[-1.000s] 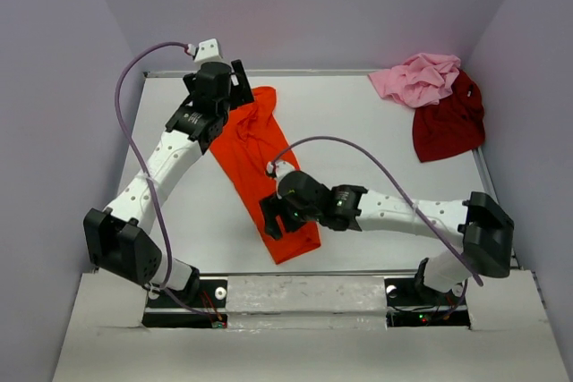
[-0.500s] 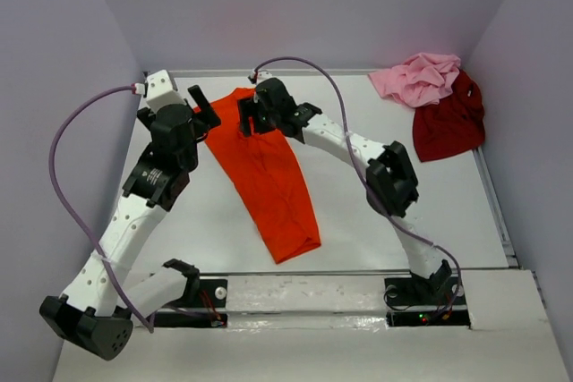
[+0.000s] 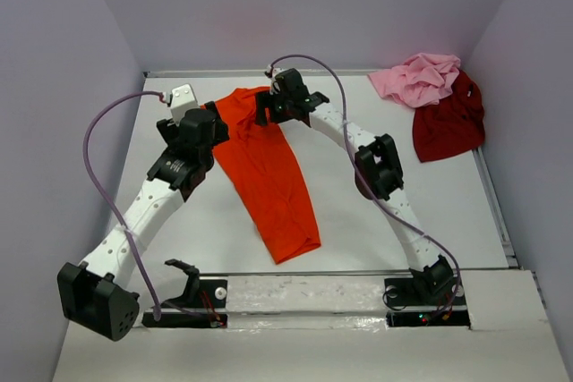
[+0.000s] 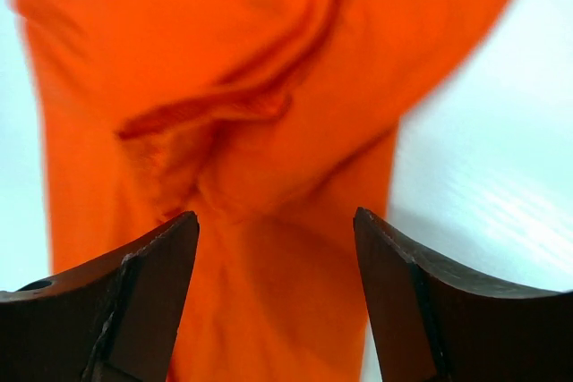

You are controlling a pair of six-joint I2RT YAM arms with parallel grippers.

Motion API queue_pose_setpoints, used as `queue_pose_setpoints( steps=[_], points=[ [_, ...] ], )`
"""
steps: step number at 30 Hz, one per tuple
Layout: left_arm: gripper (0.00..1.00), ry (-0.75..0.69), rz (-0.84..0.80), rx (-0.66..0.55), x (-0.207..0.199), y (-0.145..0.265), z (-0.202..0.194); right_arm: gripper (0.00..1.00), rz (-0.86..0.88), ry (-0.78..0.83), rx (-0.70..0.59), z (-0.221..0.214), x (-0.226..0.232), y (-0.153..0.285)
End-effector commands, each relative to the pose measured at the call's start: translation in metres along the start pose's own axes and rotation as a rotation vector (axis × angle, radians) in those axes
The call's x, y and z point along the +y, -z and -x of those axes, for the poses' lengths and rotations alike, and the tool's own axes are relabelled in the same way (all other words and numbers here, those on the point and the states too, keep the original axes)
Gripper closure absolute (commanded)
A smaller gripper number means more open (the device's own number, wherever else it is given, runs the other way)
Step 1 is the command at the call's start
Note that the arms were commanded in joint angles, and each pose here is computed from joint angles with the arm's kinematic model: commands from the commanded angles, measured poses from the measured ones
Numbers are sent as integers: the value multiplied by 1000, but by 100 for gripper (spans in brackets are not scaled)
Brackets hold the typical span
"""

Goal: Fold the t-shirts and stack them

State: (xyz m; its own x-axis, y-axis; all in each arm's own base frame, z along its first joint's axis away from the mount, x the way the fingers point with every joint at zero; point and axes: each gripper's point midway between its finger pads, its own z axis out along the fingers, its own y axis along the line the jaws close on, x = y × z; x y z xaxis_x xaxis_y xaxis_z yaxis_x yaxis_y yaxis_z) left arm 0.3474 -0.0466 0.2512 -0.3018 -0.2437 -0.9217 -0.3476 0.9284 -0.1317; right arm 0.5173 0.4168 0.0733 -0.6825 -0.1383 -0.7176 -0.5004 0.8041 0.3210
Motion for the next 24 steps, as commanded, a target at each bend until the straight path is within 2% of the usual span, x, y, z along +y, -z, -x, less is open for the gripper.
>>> queue_pose_setpoints(
  steps=[1, 5, 8, 11, 12, 13, 18, 24],
  points=[
    [6, 119, -42, -128, 9, 22, 29, 24, 236, 154, -179, 70, 56, 29],
    [6, 97, -54, -120, 9, 21, 23, 24, 340, 177, -220, 78, 65, 35],
    [6, 77, -55, -101, 7, 17, 18, 25, 503, 183, -221, 75, 85, 40],
    [6, 67, -70, -79, 2, 14, 13, 25, 674, 140, -189, 62, 98, 40],
    [6, 71, -78, -77, 1, 15, 12, 25, 741, 82, -145, 50, 97, 37],
    [6, 68, -83, -77, 0, 15, 12, 25, 769, 75, -177, 57, 94, 37],
    [6, 64, -88, -83, 1, 17, 13, 26, 886, -69, -143, 46, 88, 28],
    [6, 62, -104, -89, 0, 20, 15, 26, 966, -143, -113, 29, 87, 16]
  ],
)
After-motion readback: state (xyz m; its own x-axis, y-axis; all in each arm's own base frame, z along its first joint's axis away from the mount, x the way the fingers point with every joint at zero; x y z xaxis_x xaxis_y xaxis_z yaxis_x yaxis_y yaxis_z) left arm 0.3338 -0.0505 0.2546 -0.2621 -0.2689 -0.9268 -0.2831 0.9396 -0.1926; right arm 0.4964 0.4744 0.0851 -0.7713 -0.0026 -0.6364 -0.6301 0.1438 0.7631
